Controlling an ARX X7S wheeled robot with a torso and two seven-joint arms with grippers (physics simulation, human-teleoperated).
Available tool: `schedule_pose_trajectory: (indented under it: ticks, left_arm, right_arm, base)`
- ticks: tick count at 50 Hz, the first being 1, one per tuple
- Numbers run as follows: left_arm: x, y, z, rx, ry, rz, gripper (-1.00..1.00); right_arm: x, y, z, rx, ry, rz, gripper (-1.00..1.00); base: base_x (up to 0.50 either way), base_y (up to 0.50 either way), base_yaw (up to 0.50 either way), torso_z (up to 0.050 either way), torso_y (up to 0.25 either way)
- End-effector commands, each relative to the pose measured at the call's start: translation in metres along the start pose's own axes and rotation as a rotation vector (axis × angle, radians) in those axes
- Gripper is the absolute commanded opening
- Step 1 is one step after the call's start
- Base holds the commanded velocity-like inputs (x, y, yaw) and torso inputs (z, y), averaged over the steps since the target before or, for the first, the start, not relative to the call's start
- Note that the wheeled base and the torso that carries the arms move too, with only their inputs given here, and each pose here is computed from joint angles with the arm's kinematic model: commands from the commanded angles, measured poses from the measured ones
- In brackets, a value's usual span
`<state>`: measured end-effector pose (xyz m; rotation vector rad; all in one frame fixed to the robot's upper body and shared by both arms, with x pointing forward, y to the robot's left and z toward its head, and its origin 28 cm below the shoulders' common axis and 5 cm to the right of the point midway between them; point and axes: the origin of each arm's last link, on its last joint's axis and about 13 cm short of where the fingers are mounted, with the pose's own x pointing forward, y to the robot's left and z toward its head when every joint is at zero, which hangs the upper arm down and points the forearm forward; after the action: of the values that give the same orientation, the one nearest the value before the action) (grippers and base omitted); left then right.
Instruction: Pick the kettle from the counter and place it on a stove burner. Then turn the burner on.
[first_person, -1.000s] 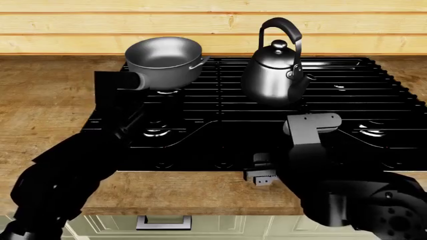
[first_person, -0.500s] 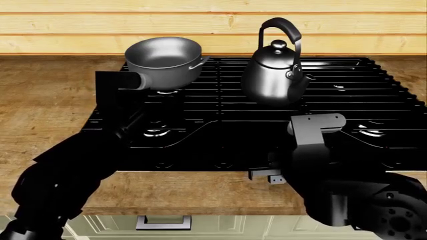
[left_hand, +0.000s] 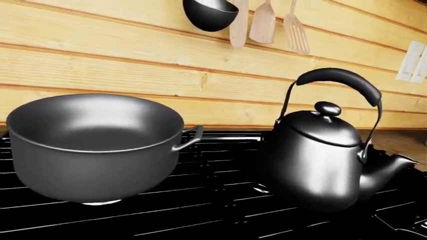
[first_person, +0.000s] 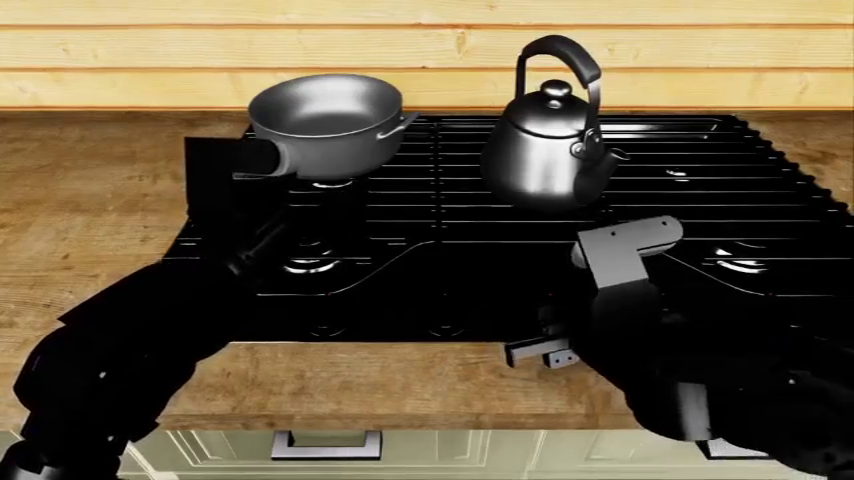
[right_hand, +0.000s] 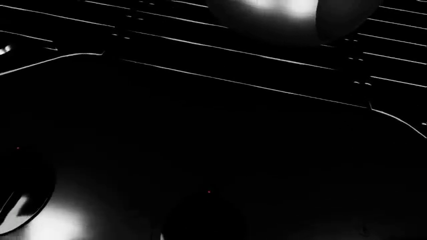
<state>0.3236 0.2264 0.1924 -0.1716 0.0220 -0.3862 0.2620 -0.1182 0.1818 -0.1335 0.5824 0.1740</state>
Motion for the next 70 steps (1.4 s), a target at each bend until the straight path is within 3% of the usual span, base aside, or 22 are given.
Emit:
schedule_pose_trajectory:
  ticks: [1, 45, 70]
  left_arm:
    - [0.000, -0.002, 0.002, 0.007, -0.003, 0.003, 1.00]
    - [-0.002, -0.008, 0.008, 0.041, 0.000, 0.028, 1.00]
    - [-0.003, -0.010, 0.010, 0.049, -0.005, 0.025, 1.00]
  right_arm:
    - [0.004, -0.002, 0.006, -0.055, -0.002, 0.125, -1.00]
    - [0.034, -0.032, 0.019, -0.288, 0.036, 0.476, -1.00]
    - [0.039, -0.047, 0.032, -0.387, 0.029, 0.555, -1.00]
  base:
    - [0.00, 0.00, 0.00, 0.000, 0.000]
    - [0.00, 0.00, 0.01, 0.000, 0.000]
    - [0.00, 0.00, 0.00, 0.000, 0.000]
